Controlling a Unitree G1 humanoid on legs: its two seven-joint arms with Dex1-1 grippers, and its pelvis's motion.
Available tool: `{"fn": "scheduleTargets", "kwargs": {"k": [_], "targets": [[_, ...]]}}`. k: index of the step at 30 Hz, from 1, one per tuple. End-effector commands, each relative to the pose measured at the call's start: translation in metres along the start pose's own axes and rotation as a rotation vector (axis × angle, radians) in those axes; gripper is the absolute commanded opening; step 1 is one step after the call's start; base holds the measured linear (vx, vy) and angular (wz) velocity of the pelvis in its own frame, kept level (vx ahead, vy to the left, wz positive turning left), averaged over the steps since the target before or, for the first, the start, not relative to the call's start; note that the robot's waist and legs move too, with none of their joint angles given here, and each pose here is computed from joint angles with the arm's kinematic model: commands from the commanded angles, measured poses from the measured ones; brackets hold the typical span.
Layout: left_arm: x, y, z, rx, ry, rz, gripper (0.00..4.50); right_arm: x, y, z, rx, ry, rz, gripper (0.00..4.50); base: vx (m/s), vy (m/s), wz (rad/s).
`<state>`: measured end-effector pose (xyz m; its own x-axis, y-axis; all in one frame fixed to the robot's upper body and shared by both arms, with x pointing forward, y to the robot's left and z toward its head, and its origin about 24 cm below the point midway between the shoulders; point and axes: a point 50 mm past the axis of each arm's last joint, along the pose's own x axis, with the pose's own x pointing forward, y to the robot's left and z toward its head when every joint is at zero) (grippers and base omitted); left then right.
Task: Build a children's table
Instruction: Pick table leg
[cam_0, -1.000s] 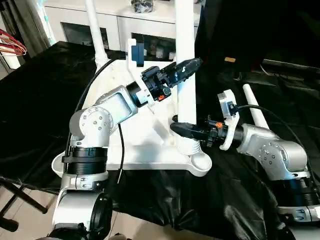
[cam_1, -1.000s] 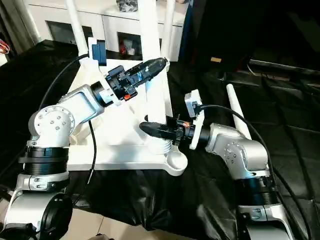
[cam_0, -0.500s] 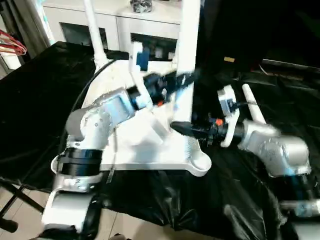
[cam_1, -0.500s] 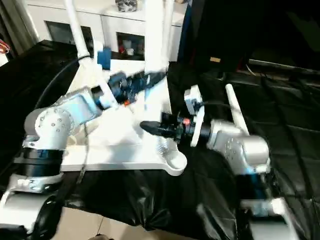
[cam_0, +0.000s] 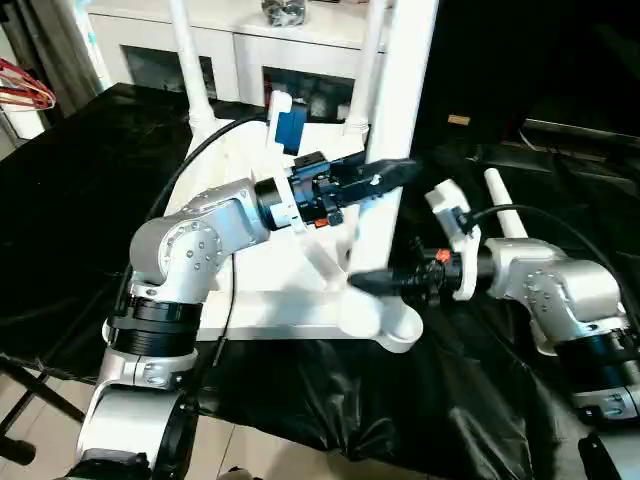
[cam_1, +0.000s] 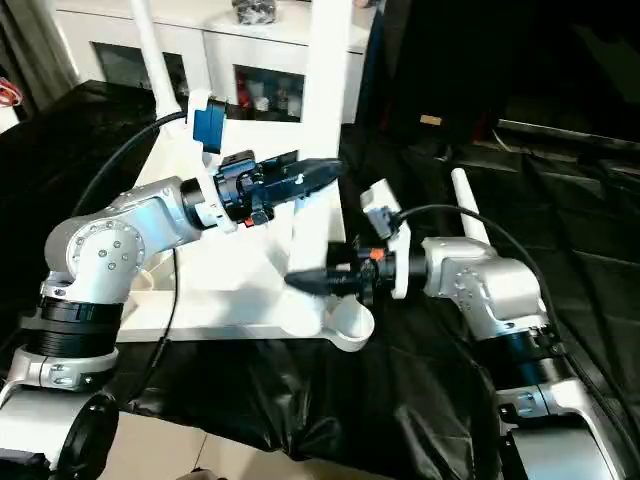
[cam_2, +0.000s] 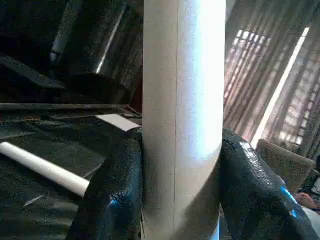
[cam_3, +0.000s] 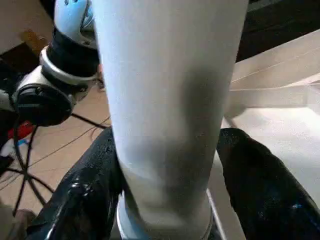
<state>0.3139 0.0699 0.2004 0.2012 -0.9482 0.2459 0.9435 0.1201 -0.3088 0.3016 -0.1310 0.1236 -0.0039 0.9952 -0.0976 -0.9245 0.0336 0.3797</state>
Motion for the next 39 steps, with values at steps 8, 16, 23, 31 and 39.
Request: {"fn": "scheduleTargets", "kwargs": {"k": [8, 16, 23, 31, 39], "targets": [[0.009, -0.008, 0.002, 0.004, -0.001, -0.063, 1.80, 0.002, 0.000, 0.008, -0.041, 0.027, 0.026, 3.06, 0.000, 0.000, 0.00], [0.010, -0.008, 0.002, 0.000, -0.006, -0.063, 1.80, 0.003, 0.000, 0.005, -0.032, 0.025, 0.038, 2.27, 0.000, 0.000, 0.00], [0.011, -0.007, 0.001, 0.004, -0.001, -0.061, 1.80, 0.004, 0.000, 0.005, -0.027, 0.016, 0.041, 1.91, 0.000, 0.000, 0.00], [0.010, 0.001, 0.004, 0.015, -0.055, 0.026, 2.67, 0.007, 0.001, 0.002, -0.029, -0.010, 0.028, 1.89, 0.000, 0.000, 0.00], [-0.002, 0.004, 0.029, 0.143, -0.297, 0.148, 2.84, 0.008, -0.006, 0.008, -0.092, -0.149, -0.137, 1.89, 0.000, 0.000, 0.00]]}}
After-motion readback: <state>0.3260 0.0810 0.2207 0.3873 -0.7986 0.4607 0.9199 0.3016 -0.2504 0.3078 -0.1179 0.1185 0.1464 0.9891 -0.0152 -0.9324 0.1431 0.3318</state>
